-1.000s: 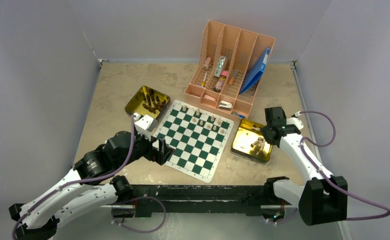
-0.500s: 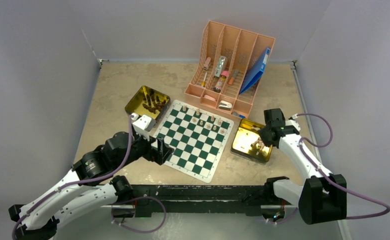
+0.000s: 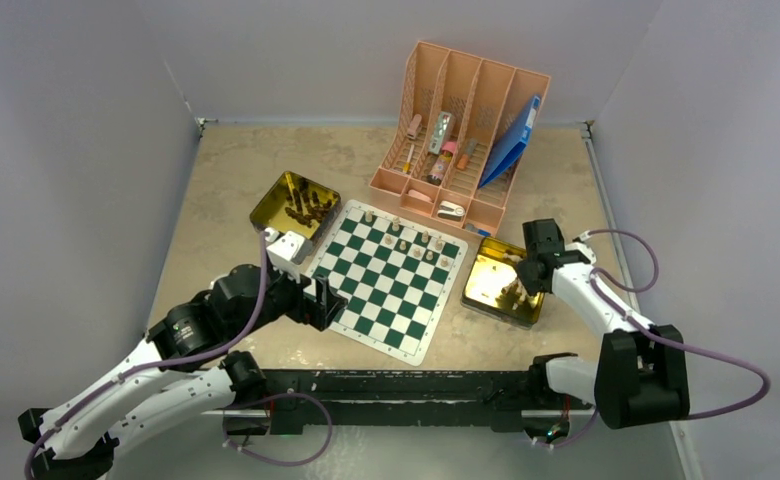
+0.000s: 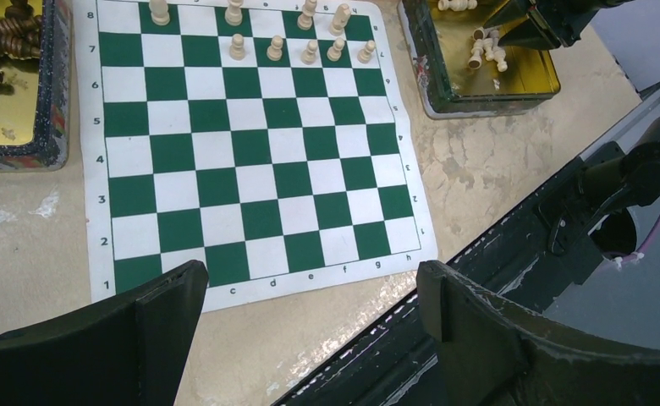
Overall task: Set up the chess pieces on the board
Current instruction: Pick up the chess piece from the storage box.
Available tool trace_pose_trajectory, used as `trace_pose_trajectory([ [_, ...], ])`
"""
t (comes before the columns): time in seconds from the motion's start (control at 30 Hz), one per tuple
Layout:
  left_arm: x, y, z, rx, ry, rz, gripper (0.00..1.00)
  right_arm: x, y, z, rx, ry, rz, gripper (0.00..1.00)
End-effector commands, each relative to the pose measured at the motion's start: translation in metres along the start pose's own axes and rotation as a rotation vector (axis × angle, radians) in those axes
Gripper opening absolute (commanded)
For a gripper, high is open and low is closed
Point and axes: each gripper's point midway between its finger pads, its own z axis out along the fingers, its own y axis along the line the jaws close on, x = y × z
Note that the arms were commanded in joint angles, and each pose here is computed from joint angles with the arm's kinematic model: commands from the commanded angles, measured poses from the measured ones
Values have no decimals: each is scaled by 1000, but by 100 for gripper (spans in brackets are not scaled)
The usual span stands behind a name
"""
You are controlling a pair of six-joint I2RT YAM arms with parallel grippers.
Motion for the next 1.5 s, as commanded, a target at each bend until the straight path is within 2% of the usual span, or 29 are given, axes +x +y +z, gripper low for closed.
trace_pose_trajectory([
  [0.0, -8, -3, 1, 7, -31, -19, 94, -27, 24, -6, -44, -89, 67, 36],
  [0.27, -8, -1, 0, -4, -35, -26, 94, -26, 22, 5, -22, -100, 71, 36],
  [0.73, -13, 3, -7, -16, -78, -45, 91, -6, 13, 30, 29, -42, 38, 32],
  [0.9, -14, 4, -9, -19, -88, -46, 90, -3, 13, 30, 26, -29, 40, 23],
  [1.03, -13, 6, -7, -28, -84, -47, 89, -10, 21, 18, -10, -35, 38, 17],
  [1.47, -13, 1, -6, -11, -67, -41, 88, -63, 56, -66, -262, -179, 45, 17],
])
